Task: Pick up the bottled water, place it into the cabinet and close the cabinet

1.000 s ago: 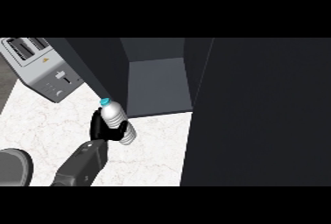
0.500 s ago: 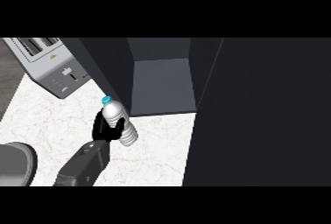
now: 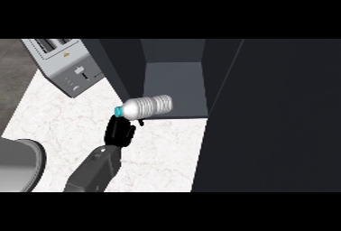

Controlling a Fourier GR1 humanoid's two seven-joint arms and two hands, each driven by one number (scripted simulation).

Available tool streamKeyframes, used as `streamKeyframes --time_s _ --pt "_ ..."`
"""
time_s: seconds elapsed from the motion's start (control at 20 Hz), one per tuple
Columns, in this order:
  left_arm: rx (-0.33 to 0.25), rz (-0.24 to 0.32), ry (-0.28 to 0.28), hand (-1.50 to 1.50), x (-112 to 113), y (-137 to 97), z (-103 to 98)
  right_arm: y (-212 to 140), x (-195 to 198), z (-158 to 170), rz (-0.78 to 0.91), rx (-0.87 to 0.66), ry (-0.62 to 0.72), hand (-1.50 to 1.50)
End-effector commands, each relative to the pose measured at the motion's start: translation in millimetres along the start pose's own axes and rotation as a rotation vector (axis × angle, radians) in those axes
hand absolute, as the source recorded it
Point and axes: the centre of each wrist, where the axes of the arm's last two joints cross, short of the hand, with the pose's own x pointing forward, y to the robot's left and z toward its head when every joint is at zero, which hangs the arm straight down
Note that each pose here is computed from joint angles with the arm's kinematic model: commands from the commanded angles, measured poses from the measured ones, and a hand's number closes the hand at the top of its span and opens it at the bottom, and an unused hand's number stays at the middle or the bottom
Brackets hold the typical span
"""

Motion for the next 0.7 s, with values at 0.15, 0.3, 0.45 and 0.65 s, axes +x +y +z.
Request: streamKeyframes --time_s 0.15,0.3,0.45,0.65 --pt "-0.215 0.115 -0.072 -1.5 4.3 -24.9 1.1 31.8 35.7 7.6 0.075 0.013 -0.029 1.5" --pt "-0.22 0.098 -0.046 -1.5 9.8 -9.6 11.0 36.3 42.9 6.8 0.148 0.076 -0.034 1.5" --pt "-0.212 0.102 -0.046 -1.5 8.8 2.2 37.6 46.2 36.3 3.7 0.067 0.156 0.026 1.5" --pt "-0.188 0.061 -0.07 -1.5 34.9 31.1 48.0 56.8 32.5 -0.8 0.01 0.164 0.011 1.5"
